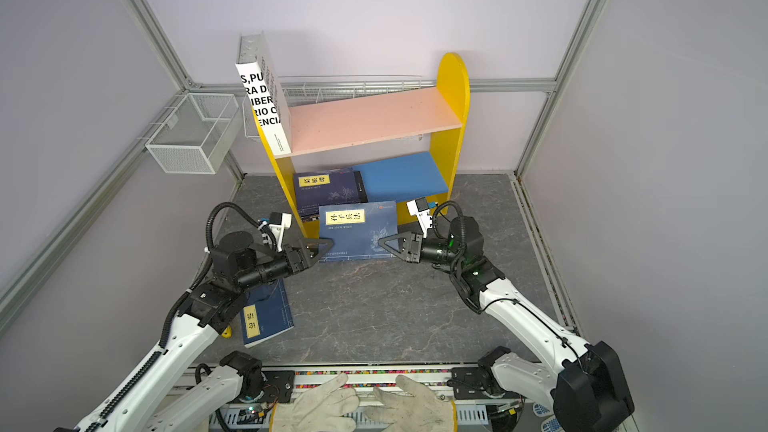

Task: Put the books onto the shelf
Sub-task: 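Carry the upright book to the blue shelf with the right gripper while left guides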

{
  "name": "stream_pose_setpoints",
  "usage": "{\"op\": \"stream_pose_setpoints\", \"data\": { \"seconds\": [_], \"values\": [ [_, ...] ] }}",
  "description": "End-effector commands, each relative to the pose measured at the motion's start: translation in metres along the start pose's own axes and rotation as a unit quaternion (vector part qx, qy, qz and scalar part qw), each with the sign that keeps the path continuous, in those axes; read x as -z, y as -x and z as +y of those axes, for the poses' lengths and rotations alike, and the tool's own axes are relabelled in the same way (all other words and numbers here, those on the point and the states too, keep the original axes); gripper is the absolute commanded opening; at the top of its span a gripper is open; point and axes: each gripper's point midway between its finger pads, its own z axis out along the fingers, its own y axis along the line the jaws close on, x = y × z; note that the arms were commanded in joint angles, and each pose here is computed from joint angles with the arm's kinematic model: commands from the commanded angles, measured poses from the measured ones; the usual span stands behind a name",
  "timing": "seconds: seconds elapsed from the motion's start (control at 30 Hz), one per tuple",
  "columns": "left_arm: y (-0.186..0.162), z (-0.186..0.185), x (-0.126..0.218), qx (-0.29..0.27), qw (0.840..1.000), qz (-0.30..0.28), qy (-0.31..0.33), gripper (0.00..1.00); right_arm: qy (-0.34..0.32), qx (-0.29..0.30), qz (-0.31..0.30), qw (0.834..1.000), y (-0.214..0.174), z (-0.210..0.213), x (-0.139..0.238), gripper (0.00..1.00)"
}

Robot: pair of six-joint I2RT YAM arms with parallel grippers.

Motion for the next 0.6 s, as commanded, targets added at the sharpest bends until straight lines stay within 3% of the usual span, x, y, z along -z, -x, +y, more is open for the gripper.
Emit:
{"op": "stream_pose_setpoints", "data": {
  "seconds": [0.0,0.2,0.4,0.43,0.57],
  "values": [
    [0.011,-0.041,0.005,-0.003,0.995,-0.016,-0.102,0.90,0.044,0.042,-0.016,0.998,0.018,0.028,-0.002,0.10],
    [0.016,-0.047,-0.003,0.009,0.991,-0.014,-0.130,0.44,0.057,0.021,-0.009,0.998,0.022,0.018,-0.012,0.11],
    [0.024,-0.046,0.000,-0.008,0.994,-0.032,-0.106,0.03,0.039,0.032,-0.003,0.999,0.032,0.010,-0.022,0.13],
    [0.027,-0.047,0.001,-0.012,0.994,-0.038,-0.104,0.00,0.037,0.033,-0.003,0.999,0.035,0.010,-0.024,0.16],
    [0.040,-0.057,0.010,-0.035,0.993,-0.066,-0.093,0.00,0.048,0.035,-0.004,0.998,0.044,0.014,-0.029,0.45]
  ]
}}
